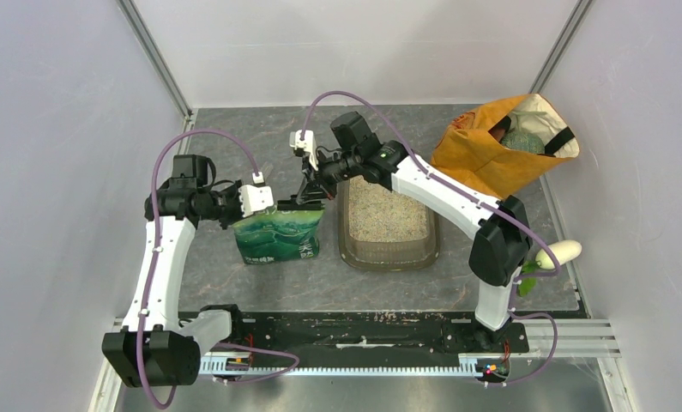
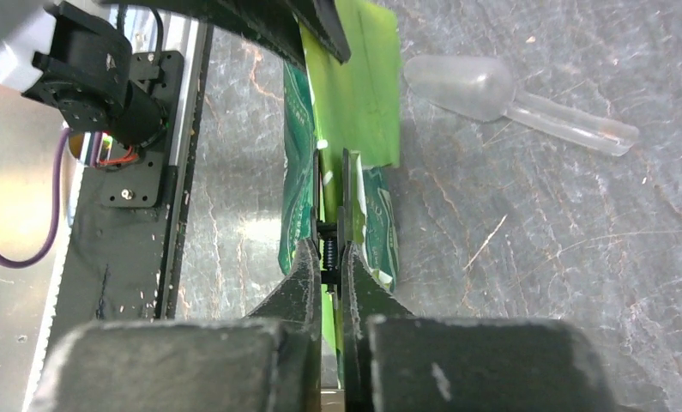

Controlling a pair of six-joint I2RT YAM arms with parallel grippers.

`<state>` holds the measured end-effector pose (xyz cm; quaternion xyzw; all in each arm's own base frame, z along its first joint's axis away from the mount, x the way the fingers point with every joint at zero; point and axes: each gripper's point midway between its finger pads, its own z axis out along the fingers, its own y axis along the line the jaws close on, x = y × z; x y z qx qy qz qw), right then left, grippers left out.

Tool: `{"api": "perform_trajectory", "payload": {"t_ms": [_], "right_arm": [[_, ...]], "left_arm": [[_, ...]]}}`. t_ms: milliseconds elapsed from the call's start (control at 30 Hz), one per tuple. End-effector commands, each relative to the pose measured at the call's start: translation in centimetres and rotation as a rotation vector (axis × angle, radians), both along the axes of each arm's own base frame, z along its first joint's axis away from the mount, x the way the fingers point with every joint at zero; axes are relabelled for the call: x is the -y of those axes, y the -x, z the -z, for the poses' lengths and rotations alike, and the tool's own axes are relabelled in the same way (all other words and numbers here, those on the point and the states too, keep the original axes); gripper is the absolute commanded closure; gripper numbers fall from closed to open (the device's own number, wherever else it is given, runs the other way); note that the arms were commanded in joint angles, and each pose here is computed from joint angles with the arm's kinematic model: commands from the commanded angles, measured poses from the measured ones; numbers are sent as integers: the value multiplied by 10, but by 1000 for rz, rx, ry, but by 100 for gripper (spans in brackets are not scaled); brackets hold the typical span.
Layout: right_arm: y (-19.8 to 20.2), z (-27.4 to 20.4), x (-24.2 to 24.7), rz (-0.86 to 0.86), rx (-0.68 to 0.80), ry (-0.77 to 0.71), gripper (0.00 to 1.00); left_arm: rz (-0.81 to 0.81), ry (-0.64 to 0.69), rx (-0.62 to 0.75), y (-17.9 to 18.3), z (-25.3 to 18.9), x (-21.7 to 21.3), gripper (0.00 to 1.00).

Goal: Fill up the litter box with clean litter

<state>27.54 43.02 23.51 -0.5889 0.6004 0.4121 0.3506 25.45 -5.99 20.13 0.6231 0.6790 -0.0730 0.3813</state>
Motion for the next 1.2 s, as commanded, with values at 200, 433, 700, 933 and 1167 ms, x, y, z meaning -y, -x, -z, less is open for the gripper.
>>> {"api": "perform_trajectory", "payload": {"t_ms": [200, 433, 700, 933, 1167], "right_arm": [[-11, -68, 0, 57, 73, -128, 100], [-133, -66, 10, 493, 39, -142, 100], [-200, 10, -3, 760, 57, 21, 100], [-206, 73, -17, 771, 46, 108, 100], [-202, 120, -22, 752, 31, 179, 100]], "left_arm": [[39, 7, 5, 2, 0, 2, 81], [29, 6, 25, 3, -6, 2, 73], [-48, 8, 49, 6, -20, -4, 45], [-258, 166, 128, -5, -67, -2, 31], [-435, 364, 208, -9, -124, -1, 27]]}}
